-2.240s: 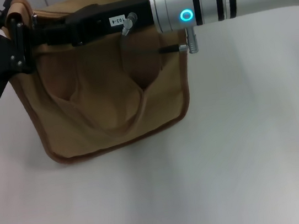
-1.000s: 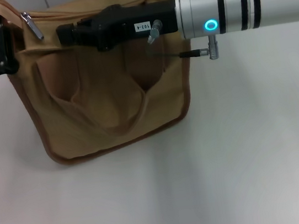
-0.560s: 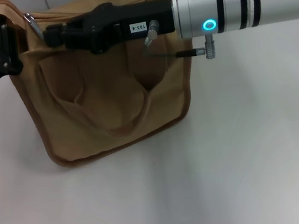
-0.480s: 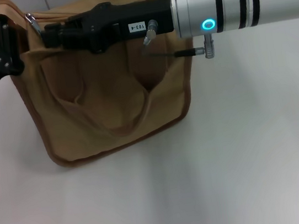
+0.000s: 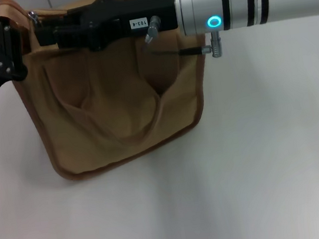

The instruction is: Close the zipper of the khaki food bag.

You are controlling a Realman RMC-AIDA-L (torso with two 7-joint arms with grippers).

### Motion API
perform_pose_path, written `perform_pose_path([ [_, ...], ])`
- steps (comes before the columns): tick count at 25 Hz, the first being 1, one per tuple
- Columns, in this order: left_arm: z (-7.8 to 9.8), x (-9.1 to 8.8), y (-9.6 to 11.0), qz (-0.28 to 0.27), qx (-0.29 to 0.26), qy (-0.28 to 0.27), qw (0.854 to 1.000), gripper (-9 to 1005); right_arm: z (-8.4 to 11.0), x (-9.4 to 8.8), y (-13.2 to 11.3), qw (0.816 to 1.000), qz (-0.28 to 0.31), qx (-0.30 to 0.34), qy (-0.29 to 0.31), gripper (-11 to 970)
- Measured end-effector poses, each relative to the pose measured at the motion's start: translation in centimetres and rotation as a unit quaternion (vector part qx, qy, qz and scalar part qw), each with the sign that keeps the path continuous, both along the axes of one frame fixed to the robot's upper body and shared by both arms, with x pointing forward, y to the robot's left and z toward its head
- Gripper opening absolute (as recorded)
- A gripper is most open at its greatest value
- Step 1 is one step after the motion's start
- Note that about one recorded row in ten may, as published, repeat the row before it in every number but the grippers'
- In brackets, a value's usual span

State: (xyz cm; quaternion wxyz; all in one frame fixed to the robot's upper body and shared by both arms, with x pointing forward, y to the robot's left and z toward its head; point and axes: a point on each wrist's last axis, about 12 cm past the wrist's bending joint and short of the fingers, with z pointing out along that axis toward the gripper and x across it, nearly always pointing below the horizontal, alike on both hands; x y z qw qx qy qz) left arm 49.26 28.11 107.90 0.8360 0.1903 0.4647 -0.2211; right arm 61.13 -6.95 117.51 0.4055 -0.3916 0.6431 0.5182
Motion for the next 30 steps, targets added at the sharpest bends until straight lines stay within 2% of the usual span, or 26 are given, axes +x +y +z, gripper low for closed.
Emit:
perform_pose_path([
  [8,-0.1,-0.1,0.1,0.001,0.0,0.001,1.0,39,-0.1,0.2,0.1,1.0,-0.007,-0.005,-0.002,271],
  [15,-0.2,-0.2,-0.3,-0.004,-0.003,0.003,1.0,40,0.0,-0.3,1.4,1.0,0.018,-0.022,-0.006,267],
  [20,-0.2,-0.2,-0.3,-0.001,-0.004,0.004,1.0,41,0.0,-0.3,1.5,1.0,0.015,-0.02,-0.004,263],
  [25,-0.3,-0.3,-0.2,0.001,-0.004,0.004,1.0,42,-0.1,-0.2,1.4,1.0,0.01,-0.021,-0.01,213],
  [28,-0.3,-0.3,-0.1,0.004,-0.005,0.005,1.0,42,-0.2,-0.3,1.0,1.0,0.01,-0.013,-0.019,93],
  [30,-0.3,-0.3,-0.1,0.006,-0.005,0.006,1.0,42,-0.3,-0.4,0.8,1.0,0.01,-0.01,-0.021,92],
])
